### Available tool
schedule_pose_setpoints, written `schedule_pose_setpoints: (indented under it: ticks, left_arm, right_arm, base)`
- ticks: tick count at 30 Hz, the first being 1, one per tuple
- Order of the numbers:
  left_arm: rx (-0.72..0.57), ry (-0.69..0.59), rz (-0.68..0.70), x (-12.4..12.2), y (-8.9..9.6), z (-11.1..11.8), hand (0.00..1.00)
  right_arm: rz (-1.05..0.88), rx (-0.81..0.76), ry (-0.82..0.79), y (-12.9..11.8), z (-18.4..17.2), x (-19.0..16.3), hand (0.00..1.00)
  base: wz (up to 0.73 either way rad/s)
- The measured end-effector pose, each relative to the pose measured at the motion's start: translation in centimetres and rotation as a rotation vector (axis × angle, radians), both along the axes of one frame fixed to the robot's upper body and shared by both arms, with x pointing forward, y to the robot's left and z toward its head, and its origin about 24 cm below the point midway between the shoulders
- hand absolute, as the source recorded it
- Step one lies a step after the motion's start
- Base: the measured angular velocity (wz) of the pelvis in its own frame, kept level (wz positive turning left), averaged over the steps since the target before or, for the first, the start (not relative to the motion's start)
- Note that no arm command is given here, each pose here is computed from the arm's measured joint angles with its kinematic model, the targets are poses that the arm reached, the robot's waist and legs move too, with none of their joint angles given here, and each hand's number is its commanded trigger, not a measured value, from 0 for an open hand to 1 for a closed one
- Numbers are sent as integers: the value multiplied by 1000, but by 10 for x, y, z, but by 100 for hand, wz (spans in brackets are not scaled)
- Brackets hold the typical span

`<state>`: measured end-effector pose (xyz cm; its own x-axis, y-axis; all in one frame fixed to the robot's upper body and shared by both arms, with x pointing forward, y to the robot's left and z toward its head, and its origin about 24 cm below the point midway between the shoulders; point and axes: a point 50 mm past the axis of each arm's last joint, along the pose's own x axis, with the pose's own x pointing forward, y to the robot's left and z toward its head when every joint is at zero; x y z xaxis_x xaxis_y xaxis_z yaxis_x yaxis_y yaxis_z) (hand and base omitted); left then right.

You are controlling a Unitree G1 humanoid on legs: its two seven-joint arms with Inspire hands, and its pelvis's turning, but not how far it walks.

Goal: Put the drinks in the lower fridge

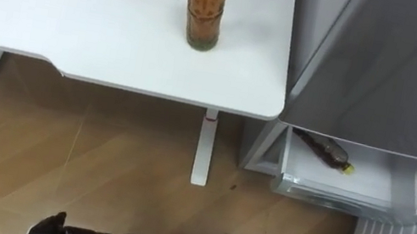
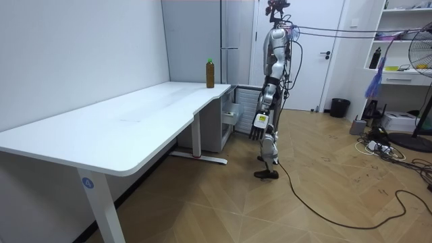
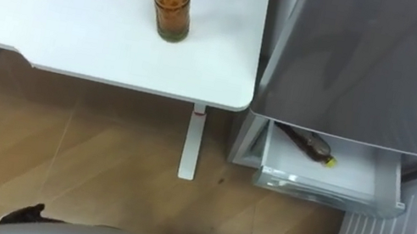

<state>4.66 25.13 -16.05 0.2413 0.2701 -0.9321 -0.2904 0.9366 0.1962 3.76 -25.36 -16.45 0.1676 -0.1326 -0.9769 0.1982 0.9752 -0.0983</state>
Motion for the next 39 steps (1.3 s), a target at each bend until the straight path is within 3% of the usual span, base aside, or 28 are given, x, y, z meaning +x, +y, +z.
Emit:
schedule_pose_setpoints:
  ticks: [5, 8, 11, 13, 17, 19, 22, 27, 33, 39]
  left_arm:
    - [128, -107, 86, 17, 13, 13, 0]
    - [286, -278, 87, 56, 23, 38, 0]
    - [380, -380, 72, 78, 26, 56, 0]
    - [479, -524, 55, 102, 25, 83, 0]
    - [562, -742, 93, 128, 22, 124, 0]
    - [615, -900, 105, 142, 18, 155, 0]
    - [686, -995, 91, 150, 13, 176, 0]
    - [708, -1140, 58, 161, 1, 205, 0]
    - [653, -1156, 4, 168, -13, 203, 0]
    - [466, -1164, -68, 172, -30, 195, 0]
  right_arm:
    - [51, -8, 6, 2, 0, 3, 0]
    - [86, -18, 7, 3, -1, 4, 0]
    - [102, -24, -10, 4, 0, 9, 0]
    - [101, -27, -14, 4, 0, 3, 0]
    - [90, -30, -26, 3, 0, 3, 0]
    - [89, -32, -31, 4, 0, 2, 0]
    - [91, -37, -41, 4, 0, 3, 0]
    - [90, -30, -45, 4, 0, 5, 0]
    - [95, -18, -51, 7, 0, 6, 0]
    - [125, 0, -73, 11, 0, 9, 0]
  base:
    - [-1]
    - [0]
    - [1]
    - [7]
    - [1]
    - [-2]
    - [-6]
    - [5]
    - [3]
    - [0]
